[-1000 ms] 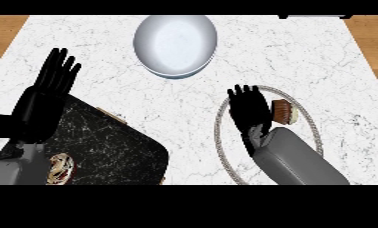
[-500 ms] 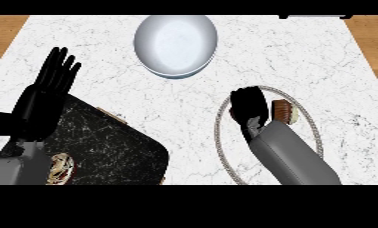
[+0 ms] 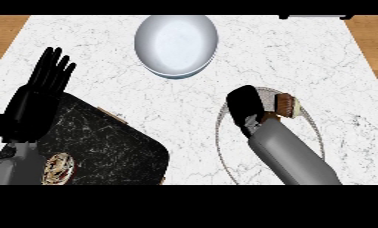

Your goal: Pick the sweet potato from the placemat and place it in the bowl

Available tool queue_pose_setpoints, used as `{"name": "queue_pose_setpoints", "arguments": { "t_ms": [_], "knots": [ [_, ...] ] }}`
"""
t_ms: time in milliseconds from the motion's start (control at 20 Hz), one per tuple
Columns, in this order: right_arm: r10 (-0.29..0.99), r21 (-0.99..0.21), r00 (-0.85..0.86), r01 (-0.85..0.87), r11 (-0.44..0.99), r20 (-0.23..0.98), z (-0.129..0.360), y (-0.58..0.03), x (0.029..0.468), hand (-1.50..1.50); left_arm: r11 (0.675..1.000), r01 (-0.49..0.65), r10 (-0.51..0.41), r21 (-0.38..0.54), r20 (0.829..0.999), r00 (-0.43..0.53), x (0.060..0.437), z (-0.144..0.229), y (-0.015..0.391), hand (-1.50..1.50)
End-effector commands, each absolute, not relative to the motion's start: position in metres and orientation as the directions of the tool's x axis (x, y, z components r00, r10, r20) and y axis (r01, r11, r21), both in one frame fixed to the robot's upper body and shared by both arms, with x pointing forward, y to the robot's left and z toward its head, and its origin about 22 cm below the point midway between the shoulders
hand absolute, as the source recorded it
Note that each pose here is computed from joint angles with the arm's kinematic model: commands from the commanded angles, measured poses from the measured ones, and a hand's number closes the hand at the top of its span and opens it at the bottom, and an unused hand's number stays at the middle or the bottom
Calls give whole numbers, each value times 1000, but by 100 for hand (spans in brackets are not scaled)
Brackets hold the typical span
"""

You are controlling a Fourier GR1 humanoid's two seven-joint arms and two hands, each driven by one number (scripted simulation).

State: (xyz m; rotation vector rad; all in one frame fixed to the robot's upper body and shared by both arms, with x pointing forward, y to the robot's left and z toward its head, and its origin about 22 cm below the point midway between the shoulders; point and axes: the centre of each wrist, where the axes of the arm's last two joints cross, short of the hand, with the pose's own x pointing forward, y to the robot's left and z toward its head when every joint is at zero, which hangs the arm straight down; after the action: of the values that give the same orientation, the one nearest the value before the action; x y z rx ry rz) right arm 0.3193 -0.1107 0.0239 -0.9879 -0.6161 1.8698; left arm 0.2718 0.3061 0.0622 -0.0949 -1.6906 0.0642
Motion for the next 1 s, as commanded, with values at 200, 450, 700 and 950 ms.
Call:
{"name": "queue_pose_setpoints", "arguments": {
  "t_ms": [200,450,700,950],
  "knots": [
    [840,-734,-336,-415,-538,-426,32,-91,314,150,996,12,94,-94,986,-134,269,71,292,0],
    [900,-866,-430,-424,-263,-63,52,-28,292,150,995,51,95,-89,988,-122,279,61,293,0],
    [876,-925,-456,-380,-28,161,80,-5,274,150,993,79,100,-90,987,-128,284,68,277,0],
    [908,-972,-368,-190,136,199,143,16,266,150,994,56,95,-89,990,-108,283,63,290,0]
  ]
}}
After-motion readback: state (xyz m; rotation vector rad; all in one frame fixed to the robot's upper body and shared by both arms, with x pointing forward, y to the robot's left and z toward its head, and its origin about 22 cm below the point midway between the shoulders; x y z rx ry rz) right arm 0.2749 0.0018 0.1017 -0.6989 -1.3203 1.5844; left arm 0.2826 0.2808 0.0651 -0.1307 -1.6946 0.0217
